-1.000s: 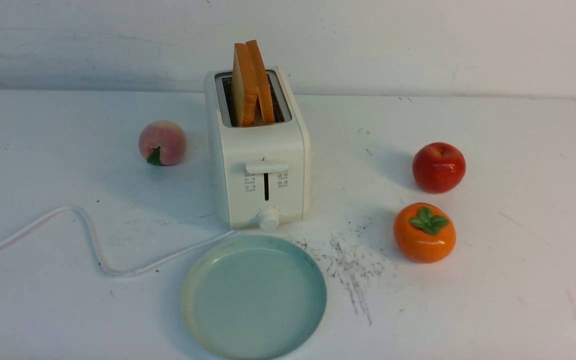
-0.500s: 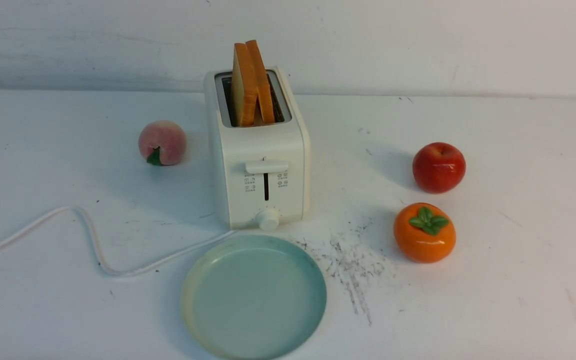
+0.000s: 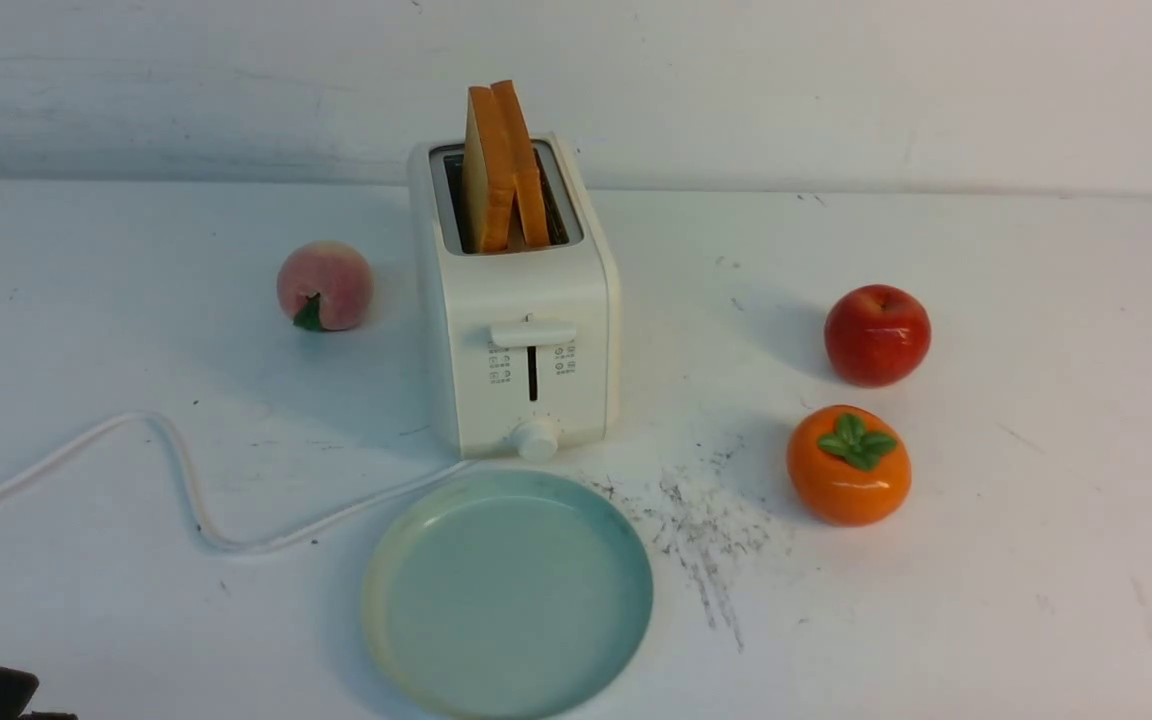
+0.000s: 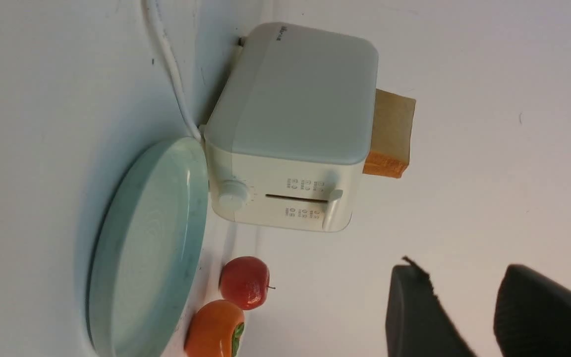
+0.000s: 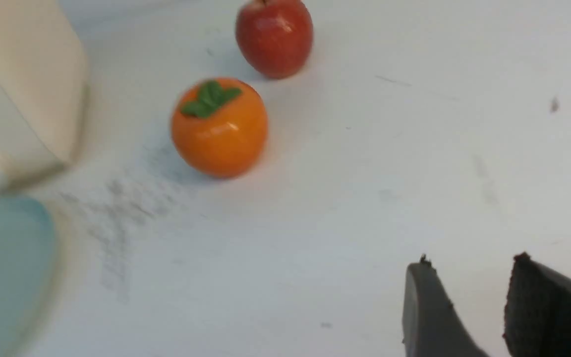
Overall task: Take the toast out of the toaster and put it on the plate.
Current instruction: Use the right arm to take out a slice of bread
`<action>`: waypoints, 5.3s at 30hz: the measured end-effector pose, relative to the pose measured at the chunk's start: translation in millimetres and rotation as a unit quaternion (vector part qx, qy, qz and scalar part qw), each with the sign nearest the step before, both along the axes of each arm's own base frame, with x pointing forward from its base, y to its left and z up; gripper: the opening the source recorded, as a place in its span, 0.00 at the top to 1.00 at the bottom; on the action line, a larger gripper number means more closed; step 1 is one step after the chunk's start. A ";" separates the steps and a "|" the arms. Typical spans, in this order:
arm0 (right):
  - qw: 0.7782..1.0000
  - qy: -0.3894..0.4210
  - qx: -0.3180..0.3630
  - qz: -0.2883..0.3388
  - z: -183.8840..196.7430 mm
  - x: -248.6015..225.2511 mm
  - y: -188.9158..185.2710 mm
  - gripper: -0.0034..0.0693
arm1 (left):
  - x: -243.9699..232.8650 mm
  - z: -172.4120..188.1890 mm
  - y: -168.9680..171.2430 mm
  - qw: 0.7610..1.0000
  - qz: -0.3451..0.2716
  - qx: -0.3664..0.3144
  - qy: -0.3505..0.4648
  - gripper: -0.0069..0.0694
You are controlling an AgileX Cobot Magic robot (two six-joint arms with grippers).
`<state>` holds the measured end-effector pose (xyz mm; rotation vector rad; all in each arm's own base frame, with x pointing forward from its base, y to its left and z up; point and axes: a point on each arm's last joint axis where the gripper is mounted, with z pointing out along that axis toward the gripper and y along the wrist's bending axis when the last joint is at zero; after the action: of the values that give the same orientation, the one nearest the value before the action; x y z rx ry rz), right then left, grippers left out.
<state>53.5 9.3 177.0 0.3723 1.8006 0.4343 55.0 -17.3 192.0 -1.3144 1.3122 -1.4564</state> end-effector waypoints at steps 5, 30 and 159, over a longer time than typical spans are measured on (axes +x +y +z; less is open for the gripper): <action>0.974 -0.010 0.225 -0.019 7.2 0.9 5.1 0.62 | 0.0 0.1 0.0 1.000 0.000 -0.003 0.000 0.60; 0.996 -0.090 -0.028 -0.005 141.2 48.7 -1.9 0.97 | 0.1 0.4 0.3 1.000 0.002 -0.001 -0.002 0.60; 0.923 0.025 -0.262 0.282 135.3 393.1 289.5 0.95 | 14.2 84.6 -39.8 0.823 -0.414 0.374 0.104 0.89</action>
<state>446.6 298.8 312.2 -0.5276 1.9762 0.3150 69.2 -57.0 276.5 -0.3546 2.4635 -1.0575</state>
